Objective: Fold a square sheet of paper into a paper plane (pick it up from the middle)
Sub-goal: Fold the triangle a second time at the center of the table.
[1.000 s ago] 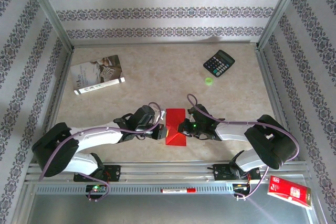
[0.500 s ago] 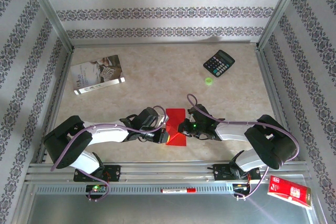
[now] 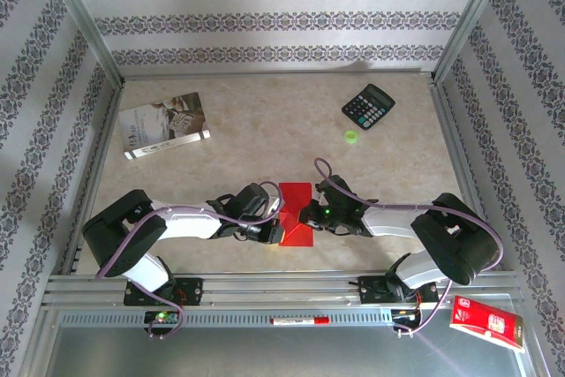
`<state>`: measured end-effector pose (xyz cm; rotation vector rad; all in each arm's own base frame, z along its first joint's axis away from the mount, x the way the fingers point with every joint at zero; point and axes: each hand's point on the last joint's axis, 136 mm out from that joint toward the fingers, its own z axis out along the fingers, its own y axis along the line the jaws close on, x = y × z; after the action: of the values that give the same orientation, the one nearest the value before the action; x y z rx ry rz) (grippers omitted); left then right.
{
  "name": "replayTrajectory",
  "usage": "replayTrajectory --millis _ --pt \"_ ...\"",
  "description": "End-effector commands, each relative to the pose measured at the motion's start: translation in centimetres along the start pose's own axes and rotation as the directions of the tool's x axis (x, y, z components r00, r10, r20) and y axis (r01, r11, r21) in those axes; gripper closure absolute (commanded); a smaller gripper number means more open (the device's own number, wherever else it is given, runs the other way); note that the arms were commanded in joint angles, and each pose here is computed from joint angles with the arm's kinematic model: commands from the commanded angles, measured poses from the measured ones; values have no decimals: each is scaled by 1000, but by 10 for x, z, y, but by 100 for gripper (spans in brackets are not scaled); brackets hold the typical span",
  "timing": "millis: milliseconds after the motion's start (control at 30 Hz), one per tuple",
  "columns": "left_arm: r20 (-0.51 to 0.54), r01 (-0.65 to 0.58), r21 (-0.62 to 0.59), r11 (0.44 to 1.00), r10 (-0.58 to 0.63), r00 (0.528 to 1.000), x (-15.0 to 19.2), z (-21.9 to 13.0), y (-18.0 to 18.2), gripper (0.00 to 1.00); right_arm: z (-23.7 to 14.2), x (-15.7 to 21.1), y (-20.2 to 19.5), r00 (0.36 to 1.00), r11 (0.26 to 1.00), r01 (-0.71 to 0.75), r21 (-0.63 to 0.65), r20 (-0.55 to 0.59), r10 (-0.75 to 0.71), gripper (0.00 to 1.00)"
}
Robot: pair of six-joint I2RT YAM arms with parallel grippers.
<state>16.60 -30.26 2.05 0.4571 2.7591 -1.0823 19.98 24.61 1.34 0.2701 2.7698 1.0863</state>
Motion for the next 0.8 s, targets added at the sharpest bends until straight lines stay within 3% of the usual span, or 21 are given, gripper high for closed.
replayTrajectory --millis 0,267,500,767 --pt "-18 -12 -29 1000 11 1000 6 5 7 100 2 12 -33 999 993 -22 116 -41 26 100" --pt "-59 12 -132 991 -20 998 22 3 31 100 -1 7 -23 999 996 -8 91 -36 11 98" --pt "-86 28 -197 980 -46 995 35 2 49 100 -15 -2 19 999 999 34 -29 -19 -35 90" --pt "-92 51 -211 976 -72 993 41 5 56 100 -12 21 36 1000 997 17 -72 -19 -18 90"
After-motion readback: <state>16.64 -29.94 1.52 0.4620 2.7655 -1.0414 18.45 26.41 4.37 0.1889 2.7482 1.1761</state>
